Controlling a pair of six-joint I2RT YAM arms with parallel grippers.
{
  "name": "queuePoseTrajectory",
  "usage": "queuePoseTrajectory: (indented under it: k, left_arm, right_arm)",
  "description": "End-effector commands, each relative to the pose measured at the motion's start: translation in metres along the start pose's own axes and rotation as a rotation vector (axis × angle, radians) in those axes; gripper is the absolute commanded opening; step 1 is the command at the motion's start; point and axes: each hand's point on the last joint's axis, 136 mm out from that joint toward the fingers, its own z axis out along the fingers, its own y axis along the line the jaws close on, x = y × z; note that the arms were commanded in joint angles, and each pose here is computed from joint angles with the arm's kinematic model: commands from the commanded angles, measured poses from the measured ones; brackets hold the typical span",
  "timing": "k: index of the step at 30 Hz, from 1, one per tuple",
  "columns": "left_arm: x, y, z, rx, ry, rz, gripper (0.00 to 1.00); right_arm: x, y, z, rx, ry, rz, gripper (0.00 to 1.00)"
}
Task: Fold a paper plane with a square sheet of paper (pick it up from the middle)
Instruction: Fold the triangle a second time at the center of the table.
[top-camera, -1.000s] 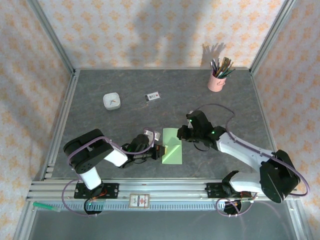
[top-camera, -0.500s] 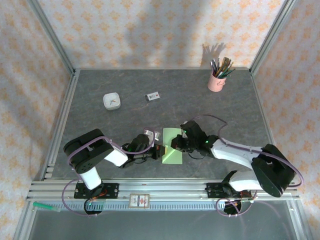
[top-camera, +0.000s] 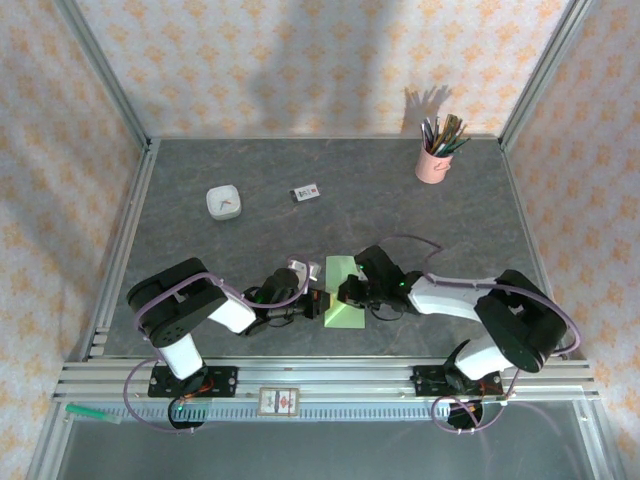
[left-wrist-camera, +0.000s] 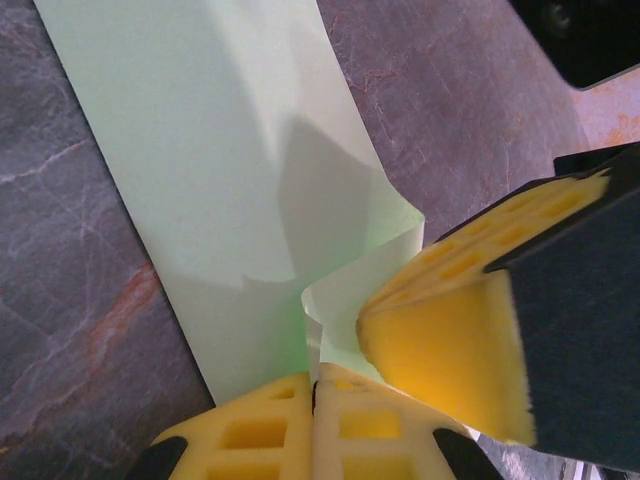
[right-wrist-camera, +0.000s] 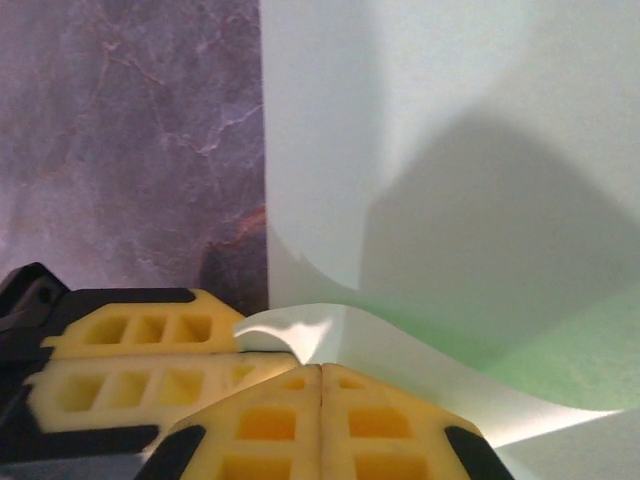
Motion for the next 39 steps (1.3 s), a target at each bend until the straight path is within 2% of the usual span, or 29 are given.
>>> queuePoseTrajectory:
  k: [1, 18, 27, 39]
  left_arm:
    - [0.036, 0.059, -0.006, -0.237, 0.099, -0.052, 0.00]
    - [0.040, 0.066, -0.011, -0.271, 0.105, -0.042, 0.00]
    - [0.039, 0.066, -0.013, -0.274, 0.099, -0.048, 0.00]
    - [0.035, 0.062, -0.014, -0.265, 0.091, -0.054, 0.00]
  right_arm:
    - [-0.001, -0.010, 0.004, 0.052, -0.010, -0.033, 0.00]
    - [0.000, -0.032, 0.012, 0.152, 0.007, -0.071, 0.00]
    - [-0.006, 0.010, -0.003, 0.019, 0.008, -0.104, 0.00]
    - [-0.003, 0.003, -0.006, 0.035, 0.002, -0.117, 0.00]
